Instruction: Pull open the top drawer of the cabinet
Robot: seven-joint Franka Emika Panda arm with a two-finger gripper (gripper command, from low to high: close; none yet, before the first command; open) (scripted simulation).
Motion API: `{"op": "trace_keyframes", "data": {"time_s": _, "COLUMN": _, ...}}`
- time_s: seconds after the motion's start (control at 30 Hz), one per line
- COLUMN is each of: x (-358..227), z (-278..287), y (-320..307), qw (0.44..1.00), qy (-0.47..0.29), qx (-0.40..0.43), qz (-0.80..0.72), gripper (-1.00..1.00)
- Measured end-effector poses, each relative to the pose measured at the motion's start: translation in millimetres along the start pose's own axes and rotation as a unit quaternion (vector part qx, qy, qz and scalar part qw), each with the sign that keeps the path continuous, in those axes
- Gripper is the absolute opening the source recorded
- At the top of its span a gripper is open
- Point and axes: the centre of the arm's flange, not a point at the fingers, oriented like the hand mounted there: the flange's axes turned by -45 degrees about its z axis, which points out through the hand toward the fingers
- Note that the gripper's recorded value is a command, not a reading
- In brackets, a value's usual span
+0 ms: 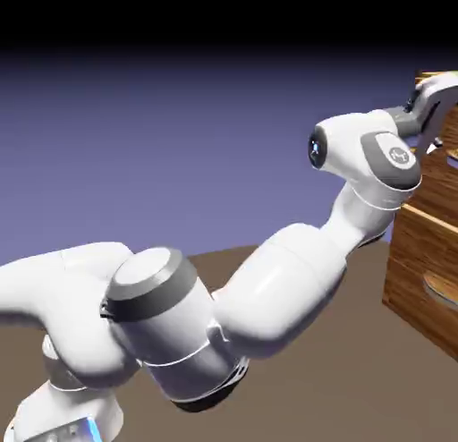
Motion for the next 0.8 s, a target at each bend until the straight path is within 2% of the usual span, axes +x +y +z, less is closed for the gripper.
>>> {"op": "trace_keyframes", "data": {"time_s": 0.17, "x": -7.9, "z": 36.5, "y": 66.0, "qw": 0.99, "qy": 0.008, "qx": -0.015, "qz": -0.138, "gripper": 0.0}}
{"op": "trace_keyframes", "data": {"time_s": 0.4, "x": -6.8, "z": 82.4, "y": 67.1, "qw": 0.99, "qy": 0.008, "qx": -0.015, "qz": -0.138, "gripper": 0.0}}
{"op": "trace_keyframes", "data": {"time_s": 0.43, "x": -6.9, "z": 86.5, "y": 67.4, "qw": 0.99, "qy": 0.008, "qx": -0.015, "qz": -0.138, "gripper": -1.0}}
{"op": "trace_keyframes", "data": {"time_s": 0.5, "x": -6.9, "z": 86.5, "y": 67.4, "qw": 0.99, "qy": 0.008, "qx": -0.015, "qz": -0.138, "gripper": -1.0}}
{"op": "trace_keyframes", "data": {"time_s": 0.8, "x": -8.4, "z": 15.8, "y": 65.4, "qw": 0.99, "qy": 0.008, "qx": -0.015, "qz": -0.138, "gripper": -1.0}}
